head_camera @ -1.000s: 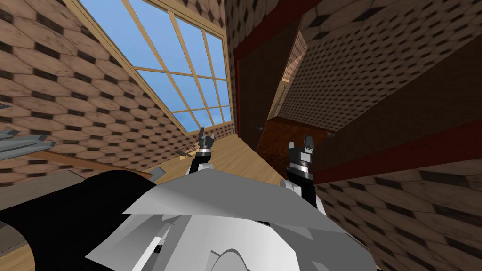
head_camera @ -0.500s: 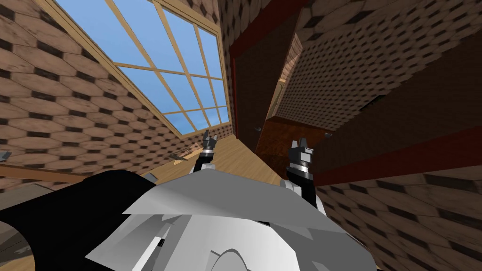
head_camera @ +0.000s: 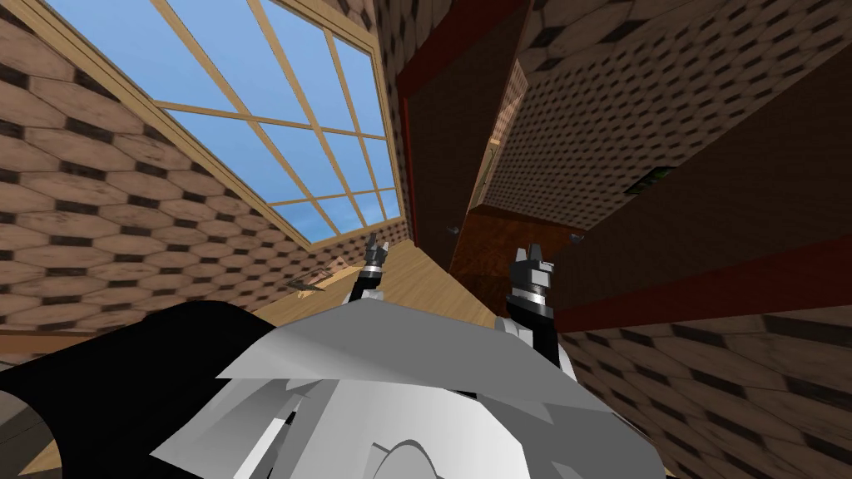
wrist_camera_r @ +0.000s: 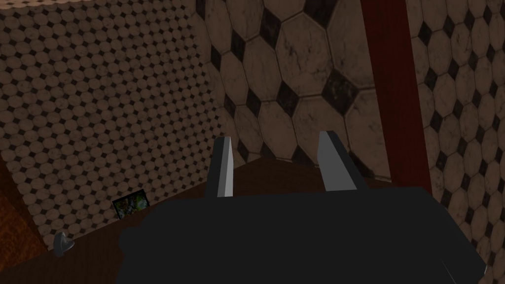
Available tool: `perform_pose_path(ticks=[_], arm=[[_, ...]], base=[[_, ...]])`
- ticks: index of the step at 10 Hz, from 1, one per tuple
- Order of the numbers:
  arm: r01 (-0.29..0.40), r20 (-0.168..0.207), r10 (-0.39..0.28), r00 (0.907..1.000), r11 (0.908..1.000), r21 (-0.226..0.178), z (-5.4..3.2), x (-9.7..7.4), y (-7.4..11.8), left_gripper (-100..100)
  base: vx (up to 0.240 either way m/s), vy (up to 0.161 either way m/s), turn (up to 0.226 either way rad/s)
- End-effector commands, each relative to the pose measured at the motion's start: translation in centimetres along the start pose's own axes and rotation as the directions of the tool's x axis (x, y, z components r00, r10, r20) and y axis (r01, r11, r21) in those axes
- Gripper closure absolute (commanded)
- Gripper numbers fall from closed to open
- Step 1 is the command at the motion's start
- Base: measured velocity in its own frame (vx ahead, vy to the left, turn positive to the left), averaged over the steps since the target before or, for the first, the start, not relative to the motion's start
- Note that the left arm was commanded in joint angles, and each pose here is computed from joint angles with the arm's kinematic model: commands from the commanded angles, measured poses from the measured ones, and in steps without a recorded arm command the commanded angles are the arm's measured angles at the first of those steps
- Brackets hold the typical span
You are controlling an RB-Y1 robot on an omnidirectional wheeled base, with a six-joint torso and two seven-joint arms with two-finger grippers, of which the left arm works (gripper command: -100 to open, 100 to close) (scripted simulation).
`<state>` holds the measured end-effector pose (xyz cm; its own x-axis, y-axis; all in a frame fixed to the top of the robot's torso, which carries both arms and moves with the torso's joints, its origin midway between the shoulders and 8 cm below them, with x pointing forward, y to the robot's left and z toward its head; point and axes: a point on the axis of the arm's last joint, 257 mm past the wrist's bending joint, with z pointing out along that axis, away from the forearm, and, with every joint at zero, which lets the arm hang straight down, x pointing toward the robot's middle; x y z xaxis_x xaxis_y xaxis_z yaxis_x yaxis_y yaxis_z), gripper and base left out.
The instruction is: Push the door open
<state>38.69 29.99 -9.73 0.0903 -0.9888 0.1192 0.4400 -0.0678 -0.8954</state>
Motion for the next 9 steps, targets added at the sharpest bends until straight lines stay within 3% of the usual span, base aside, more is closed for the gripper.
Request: perform_pose_path(ticks=[1,9], arm=[[0.001,-0.010,-0.001,0.9999,0.9999,-0.016,-0.12,0.4,1.2,-100],[0.000,-0.069,-0.007,0.9976,0.9949,-0.101,-1.28,2.7,7.2,-100]], base=[[0.079,0.007,-0.076],[0.101,0.007,-0.084]])
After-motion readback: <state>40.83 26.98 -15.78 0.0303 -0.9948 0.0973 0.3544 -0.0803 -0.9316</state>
